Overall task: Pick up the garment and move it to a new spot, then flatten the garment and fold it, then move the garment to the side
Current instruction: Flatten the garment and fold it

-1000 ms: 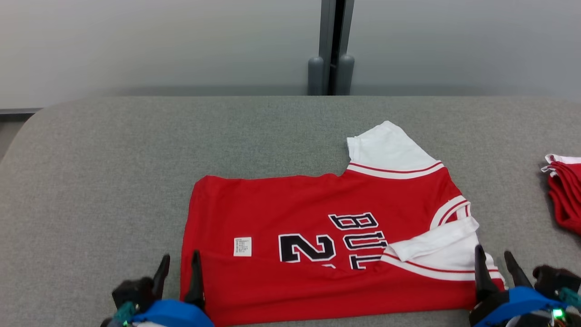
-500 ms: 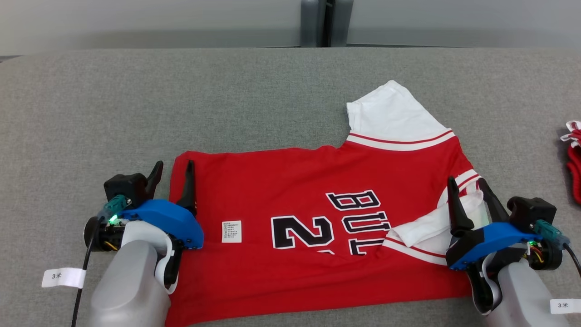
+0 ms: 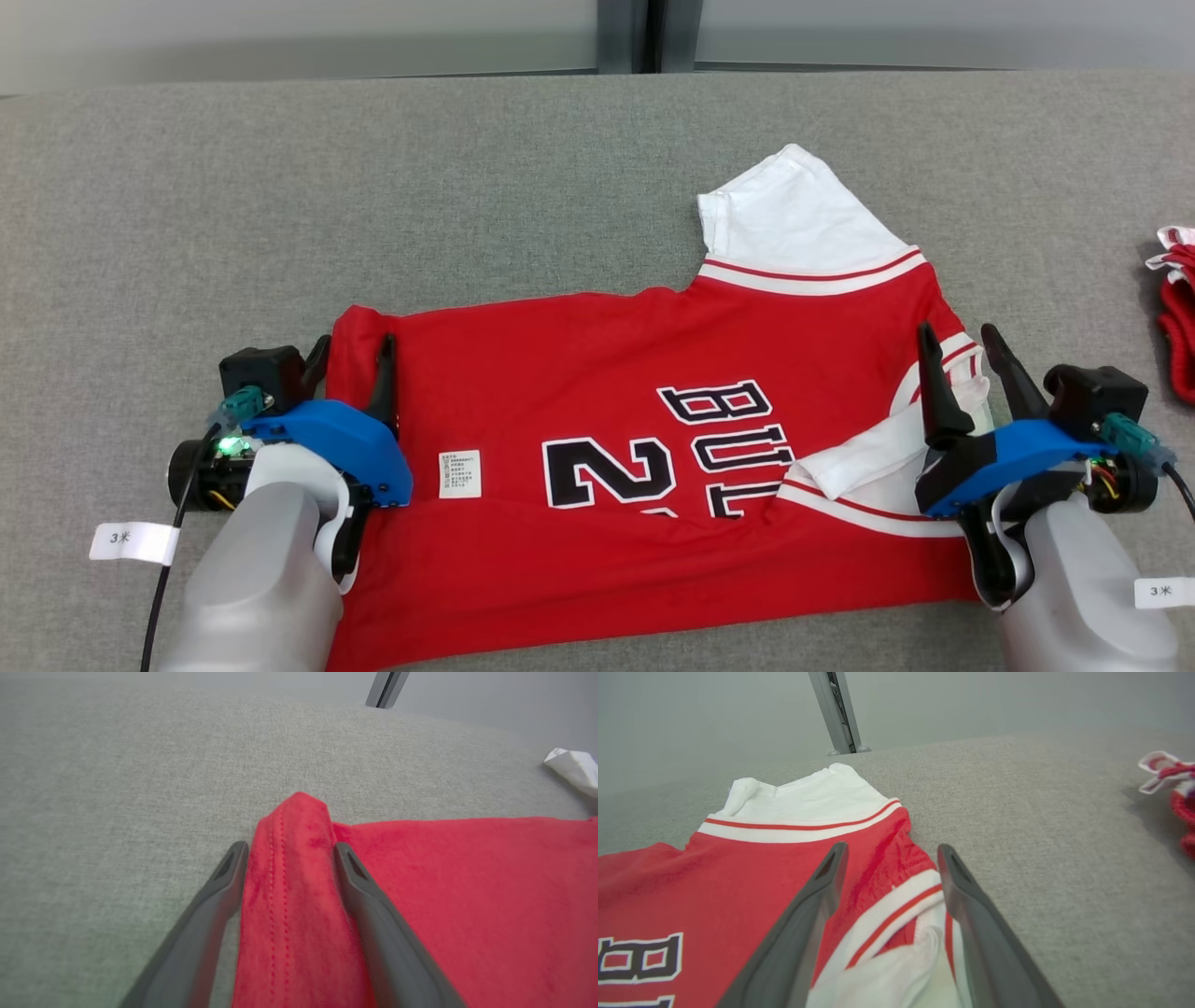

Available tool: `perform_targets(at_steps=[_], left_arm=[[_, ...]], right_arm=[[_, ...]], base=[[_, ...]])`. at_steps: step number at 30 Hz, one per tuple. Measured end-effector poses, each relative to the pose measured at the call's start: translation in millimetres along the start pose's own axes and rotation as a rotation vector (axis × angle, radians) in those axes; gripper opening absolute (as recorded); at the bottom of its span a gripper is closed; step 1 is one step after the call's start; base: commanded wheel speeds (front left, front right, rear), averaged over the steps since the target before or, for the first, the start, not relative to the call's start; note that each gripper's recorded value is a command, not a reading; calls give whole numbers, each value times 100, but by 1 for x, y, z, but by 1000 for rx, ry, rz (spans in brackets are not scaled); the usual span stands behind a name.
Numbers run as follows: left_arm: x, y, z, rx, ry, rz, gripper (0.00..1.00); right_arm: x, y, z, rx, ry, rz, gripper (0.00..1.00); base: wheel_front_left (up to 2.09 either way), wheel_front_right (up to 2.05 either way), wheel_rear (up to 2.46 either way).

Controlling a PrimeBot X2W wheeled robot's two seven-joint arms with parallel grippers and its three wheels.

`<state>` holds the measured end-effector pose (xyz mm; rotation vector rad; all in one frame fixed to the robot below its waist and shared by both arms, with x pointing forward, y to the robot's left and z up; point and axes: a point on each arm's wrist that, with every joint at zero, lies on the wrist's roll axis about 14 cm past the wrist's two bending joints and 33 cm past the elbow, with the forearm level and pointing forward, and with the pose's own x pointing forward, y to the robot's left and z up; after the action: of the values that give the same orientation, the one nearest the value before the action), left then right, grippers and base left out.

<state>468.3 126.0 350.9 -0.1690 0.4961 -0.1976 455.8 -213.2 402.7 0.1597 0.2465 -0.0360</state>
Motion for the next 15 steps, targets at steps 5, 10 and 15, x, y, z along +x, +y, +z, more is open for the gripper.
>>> perform_targets(at_steps=[5, 10, 15], left_arm=[[4, -2, -3, -2, 29, -7, 100], [7, 1, 1, -32, 14, 2, 5], [6, -2, 0, -50, 18, -7, 0]], right_arm=[[10, 9, 5, -9, -3, 27, 100], [25, 16, 14, -32, 14, 57, 100], [47, 24, 31, -71, 20, 89, 100]], base=[[0, 0, 0], [0, 0, 0], [0, 0, 0]])
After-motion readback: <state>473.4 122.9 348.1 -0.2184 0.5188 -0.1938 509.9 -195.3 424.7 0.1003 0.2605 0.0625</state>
